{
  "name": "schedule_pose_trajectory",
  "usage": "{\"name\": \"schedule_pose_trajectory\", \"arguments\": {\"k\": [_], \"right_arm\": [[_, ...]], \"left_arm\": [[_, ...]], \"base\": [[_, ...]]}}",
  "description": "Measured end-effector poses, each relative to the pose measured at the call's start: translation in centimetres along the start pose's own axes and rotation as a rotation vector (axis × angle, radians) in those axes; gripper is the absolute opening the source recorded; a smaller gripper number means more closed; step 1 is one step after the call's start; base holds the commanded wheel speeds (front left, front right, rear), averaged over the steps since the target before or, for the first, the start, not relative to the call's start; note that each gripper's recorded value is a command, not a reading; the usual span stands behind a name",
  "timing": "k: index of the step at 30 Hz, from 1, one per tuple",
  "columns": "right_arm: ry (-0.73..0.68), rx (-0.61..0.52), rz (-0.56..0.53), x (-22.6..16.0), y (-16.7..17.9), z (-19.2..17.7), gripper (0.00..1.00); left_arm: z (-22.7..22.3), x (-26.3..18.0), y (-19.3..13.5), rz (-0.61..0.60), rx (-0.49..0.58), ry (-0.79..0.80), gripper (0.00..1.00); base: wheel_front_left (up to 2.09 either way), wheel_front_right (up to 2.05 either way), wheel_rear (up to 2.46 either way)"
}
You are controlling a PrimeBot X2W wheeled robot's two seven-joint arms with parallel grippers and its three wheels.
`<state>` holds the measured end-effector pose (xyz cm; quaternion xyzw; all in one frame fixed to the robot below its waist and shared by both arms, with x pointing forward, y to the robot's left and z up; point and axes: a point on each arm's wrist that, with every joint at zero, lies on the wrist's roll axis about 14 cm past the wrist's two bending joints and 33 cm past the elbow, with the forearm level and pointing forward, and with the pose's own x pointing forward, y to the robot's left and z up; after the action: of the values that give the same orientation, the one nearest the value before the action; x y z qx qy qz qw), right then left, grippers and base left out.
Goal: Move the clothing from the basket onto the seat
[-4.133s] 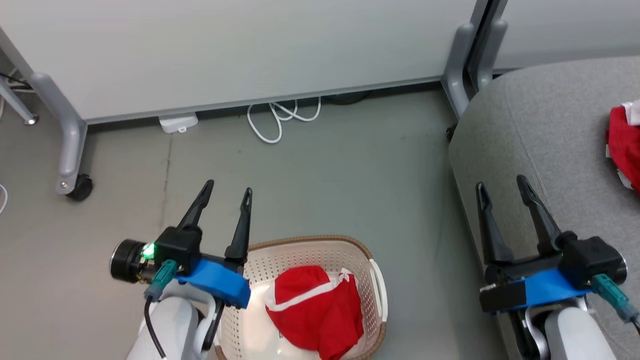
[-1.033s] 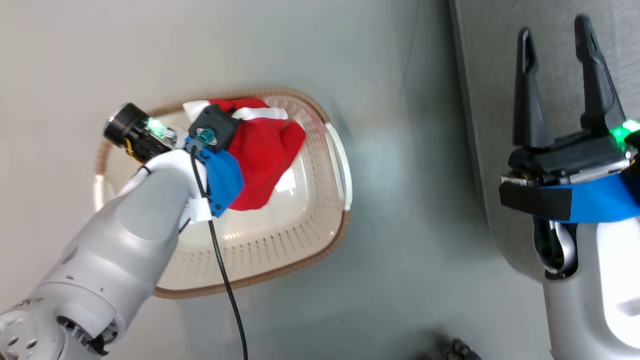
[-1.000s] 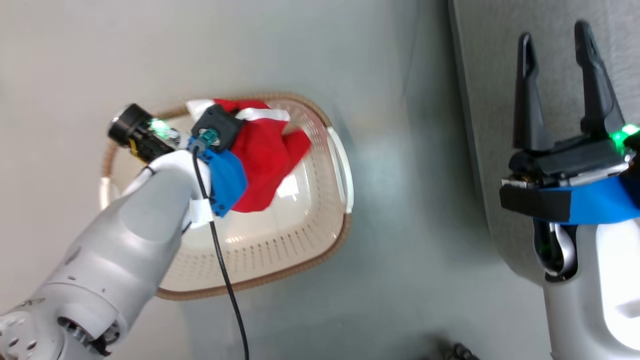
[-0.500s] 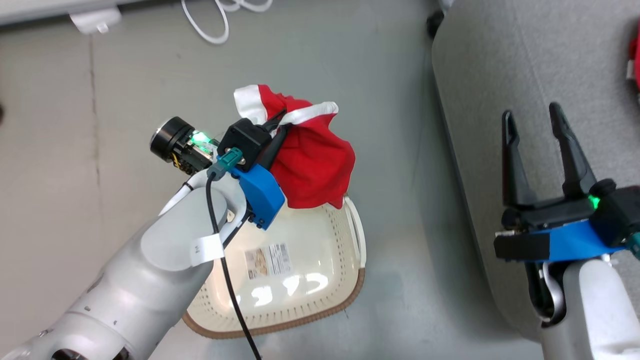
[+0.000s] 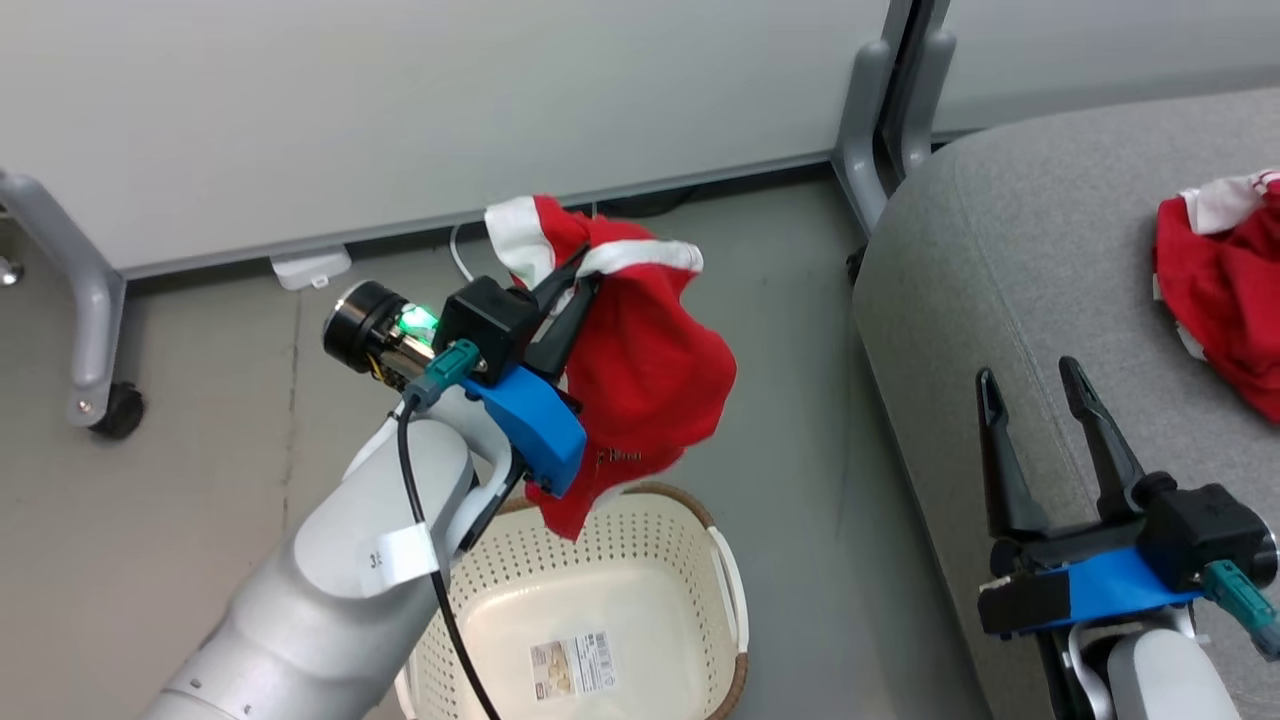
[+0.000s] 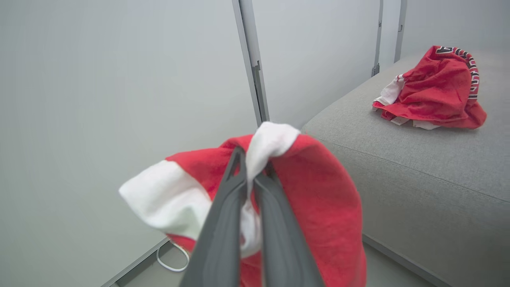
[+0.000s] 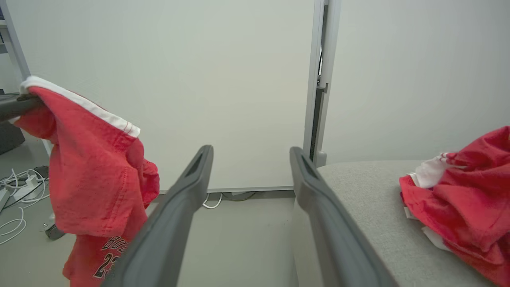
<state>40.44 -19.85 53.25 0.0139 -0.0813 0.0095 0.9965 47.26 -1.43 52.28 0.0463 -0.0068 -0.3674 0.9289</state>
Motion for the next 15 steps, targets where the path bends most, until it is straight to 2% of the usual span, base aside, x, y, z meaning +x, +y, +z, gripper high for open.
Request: {"name": "schedule_pose_trajectory", "arguments": {"k": [8, 15], "right_arm": [[-0.042, 0.020, -0.002, -2.4, 0.2, 1.9, 1.00], [-0.051, 0.028, 0.031, -2.2, 1.3, 2.1, 1.00]], "left_arm": [[3.8, -2.0, -2.3, -0.006, 0.026, -0.081, 0.00], [4.4, -2.6, -2.5, -0.002, 0.029, -0.101, 0.00]], "base": [[0.00, 0.00, 0.00], [0.00, 0.00, 0.00]]}}
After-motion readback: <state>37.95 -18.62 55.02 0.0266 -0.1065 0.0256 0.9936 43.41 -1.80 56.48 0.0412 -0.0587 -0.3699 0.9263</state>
